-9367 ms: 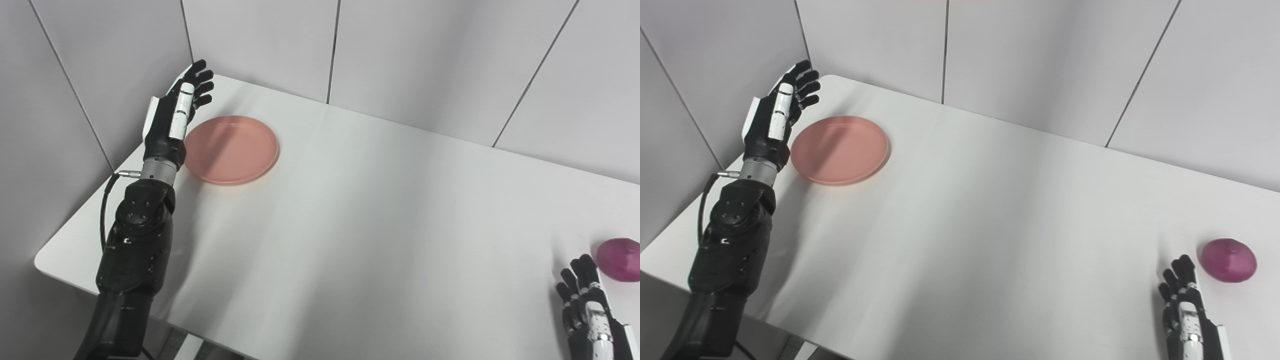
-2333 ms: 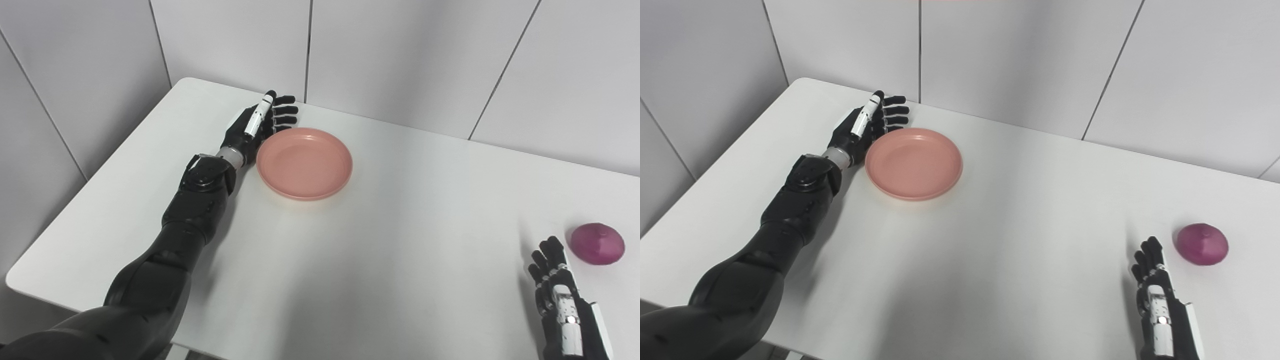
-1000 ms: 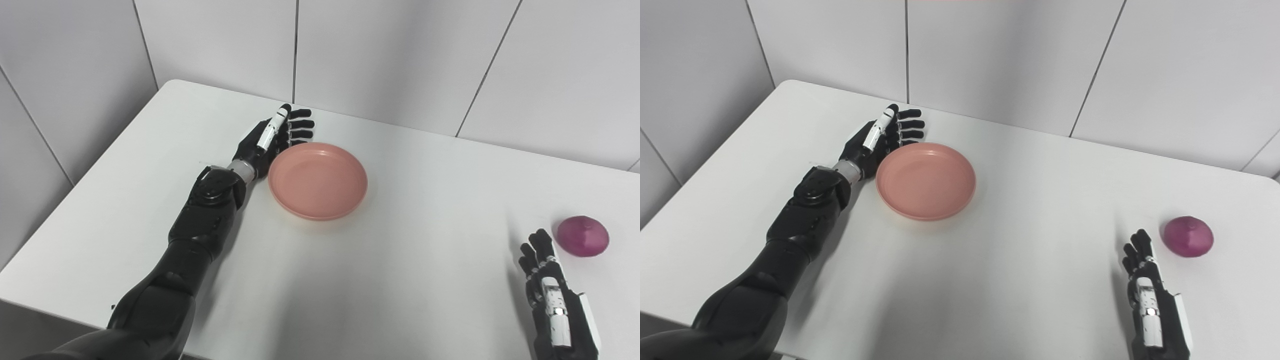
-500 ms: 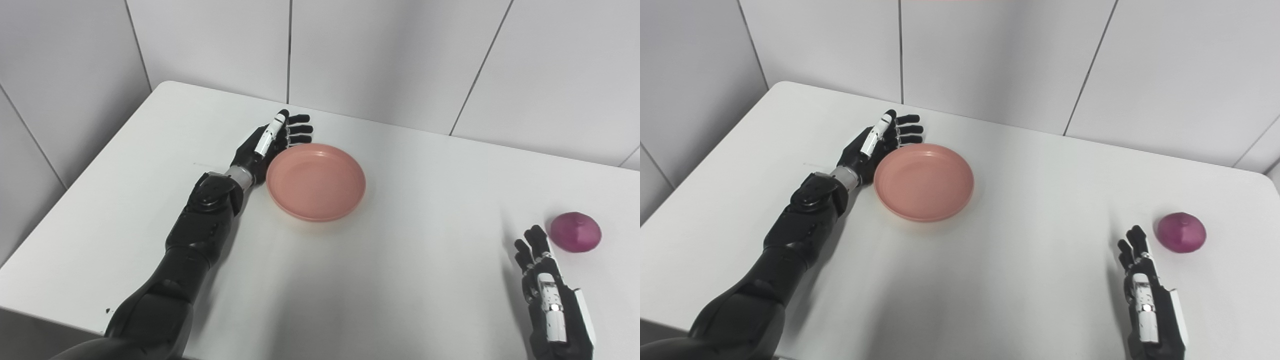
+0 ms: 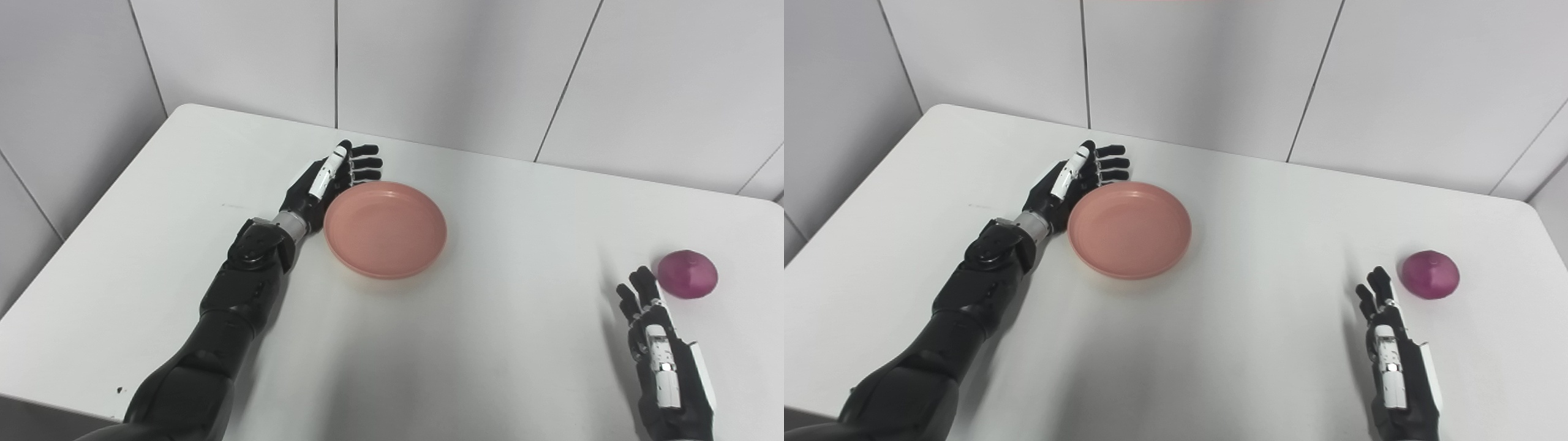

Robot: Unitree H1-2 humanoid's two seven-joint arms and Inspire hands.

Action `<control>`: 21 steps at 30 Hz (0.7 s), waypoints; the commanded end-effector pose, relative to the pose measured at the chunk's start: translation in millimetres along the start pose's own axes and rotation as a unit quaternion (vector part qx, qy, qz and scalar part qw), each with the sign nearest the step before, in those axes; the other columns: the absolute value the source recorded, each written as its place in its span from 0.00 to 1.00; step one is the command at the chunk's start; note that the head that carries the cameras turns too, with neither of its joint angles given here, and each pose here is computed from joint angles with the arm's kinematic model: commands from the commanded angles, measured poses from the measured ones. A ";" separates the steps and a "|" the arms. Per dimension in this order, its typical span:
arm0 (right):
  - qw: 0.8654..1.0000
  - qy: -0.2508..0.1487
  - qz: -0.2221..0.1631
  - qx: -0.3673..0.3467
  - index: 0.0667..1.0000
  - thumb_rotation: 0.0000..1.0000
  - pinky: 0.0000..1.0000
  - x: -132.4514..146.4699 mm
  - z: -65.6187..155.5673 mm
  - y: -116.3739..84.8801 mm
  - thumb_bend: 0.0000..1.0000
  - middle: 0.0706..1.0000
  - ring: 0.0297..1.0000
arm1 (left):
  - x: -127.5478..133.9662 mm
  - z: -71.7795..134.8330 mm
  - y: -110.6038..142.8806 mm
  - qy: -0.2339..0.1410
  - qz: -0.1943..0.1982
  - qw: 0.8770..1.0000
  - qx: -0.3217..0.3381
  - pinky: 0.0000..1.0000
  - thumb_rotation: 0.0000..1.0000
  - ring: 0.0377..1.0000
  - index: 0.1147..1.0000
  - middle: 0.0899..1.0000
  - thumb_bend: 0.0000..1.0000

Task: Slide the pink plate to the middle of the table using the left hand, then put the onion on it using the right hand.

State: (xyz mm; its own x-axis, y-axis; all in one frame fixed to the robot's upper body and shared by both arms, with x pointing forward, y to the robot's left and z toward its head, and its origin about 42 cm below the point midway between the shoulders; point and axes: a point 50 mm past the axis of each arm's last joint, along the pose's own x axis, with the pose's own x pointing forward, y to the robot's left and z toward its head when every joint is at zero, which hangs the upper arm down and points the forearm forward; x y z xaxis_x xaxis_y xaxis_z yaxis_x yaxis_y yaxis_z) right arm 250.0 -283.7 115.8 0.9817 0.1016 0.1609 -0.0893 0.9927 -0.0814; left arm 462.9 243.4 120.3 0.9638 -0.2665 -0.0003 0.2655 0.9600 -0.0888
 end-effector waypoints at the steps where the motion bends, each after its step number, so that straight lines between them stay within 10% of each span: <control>1: 1.000 0.022 -0.005 0.020 0.99 1.00 1.00 -6.8 -21.8 8.8 0.19 0.99 0.96 | 10.5 13.1 -4.8 -0.017 -0.012 1.000 0.004 0.71 1.00 0.73 0.68 0.72 0.37; 21: 0.999 0.031 -0.008 0.021 0.98 1.00 1.00 -6.9 -21.1 18.1 0.20 0.97 0.96 | 9.6 7.8 -33.2 -0.007 -0.045 0.999 -0.015 0.69 1.00 0.71 0.68 0.71 0.38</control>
State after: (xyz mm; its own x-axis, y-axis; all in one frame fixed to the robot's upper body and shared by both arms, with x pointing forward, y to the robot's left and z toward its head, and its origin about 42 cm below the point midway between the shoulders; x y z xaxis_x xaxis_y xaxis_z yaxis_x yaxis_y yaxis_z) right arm 250.4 -281.6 115.1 0.9832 0.0856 0.1612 -0.0710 0.9930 -0.0946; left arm 459.9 219.3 120.5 0.9434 -0.3317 -0.0023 0.3291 0.9368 -0.1191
